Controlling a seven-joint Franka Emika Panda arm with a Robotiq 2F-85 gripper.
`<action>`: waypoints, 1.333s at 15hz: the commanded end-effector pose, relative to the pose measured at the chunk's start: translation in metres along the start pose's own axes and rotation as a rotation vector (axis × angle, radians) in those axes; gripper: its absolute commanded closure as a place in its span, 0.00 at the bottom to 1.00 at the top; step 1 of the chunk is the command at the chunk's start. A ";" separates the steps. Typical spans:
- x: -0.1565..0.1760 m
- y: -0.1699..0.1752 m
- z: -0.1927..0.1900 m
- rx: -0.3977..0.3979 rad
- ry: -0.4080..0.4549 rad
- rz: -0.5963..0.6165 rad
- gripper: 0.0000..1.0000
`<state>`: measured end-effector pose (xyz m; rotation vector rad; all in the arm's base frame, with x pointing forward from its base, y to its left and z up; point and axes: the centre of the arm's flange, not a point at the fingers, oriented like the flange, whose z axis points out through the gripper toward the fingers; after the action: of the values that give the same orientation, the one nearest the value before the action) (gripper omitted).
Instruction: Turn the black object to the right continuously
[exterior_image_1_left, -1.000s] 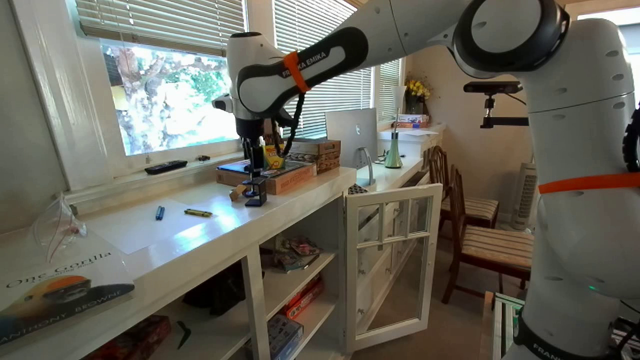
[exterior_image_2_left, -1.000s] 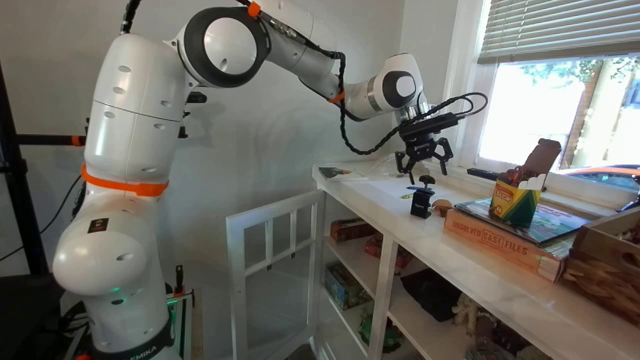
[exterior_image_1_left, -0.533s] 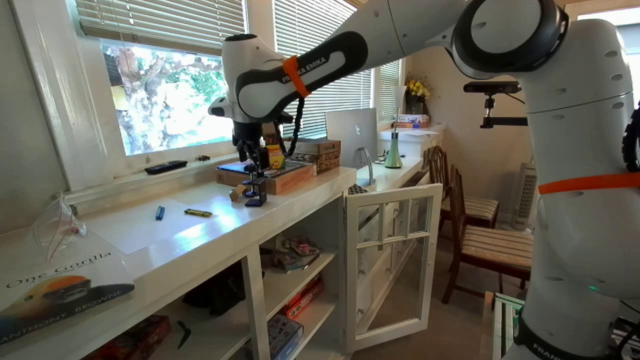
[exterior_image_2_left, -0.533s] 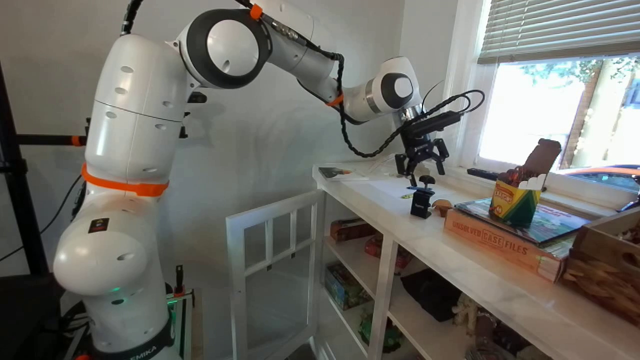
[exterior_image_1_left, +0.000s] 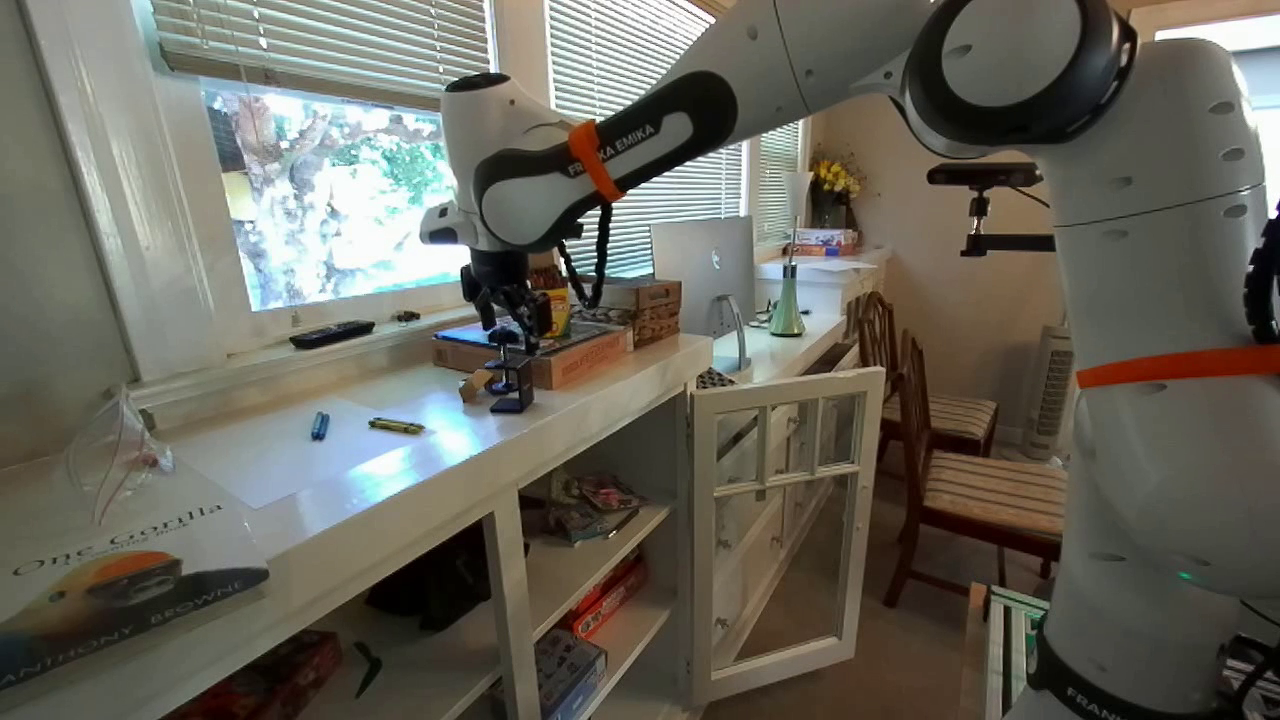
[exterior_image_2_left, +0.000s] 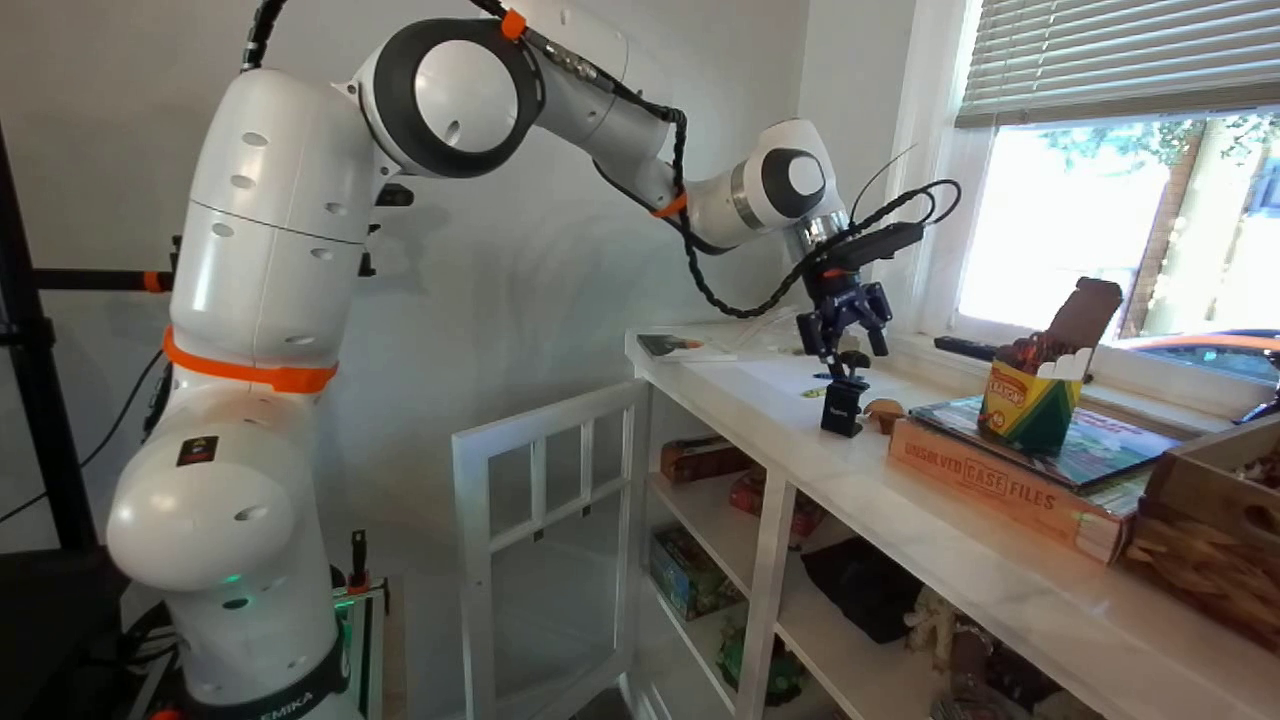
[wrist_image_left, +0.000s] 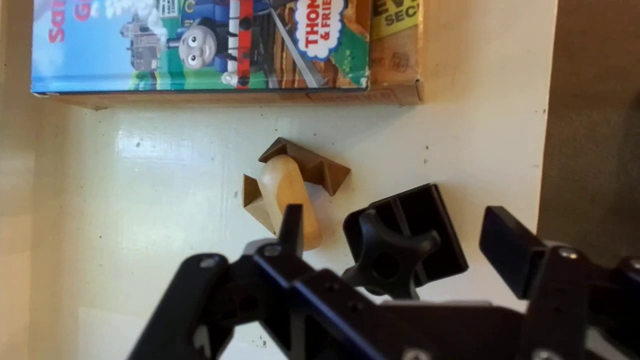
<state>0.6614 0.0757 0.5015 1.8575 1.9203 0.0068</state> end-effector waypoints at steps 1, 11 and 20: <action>0.001 -0.001 0.004 0.006 -0.035 -0.080 0.40; 0.001 0.003 0.007 -0.010 -0.054 -0.028 0.87; 0.000 0.009 0.010 0.026 -0.094 0.321 0.87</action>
<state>0.6670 0.0678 0.4991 2.0638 1.6525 0.0325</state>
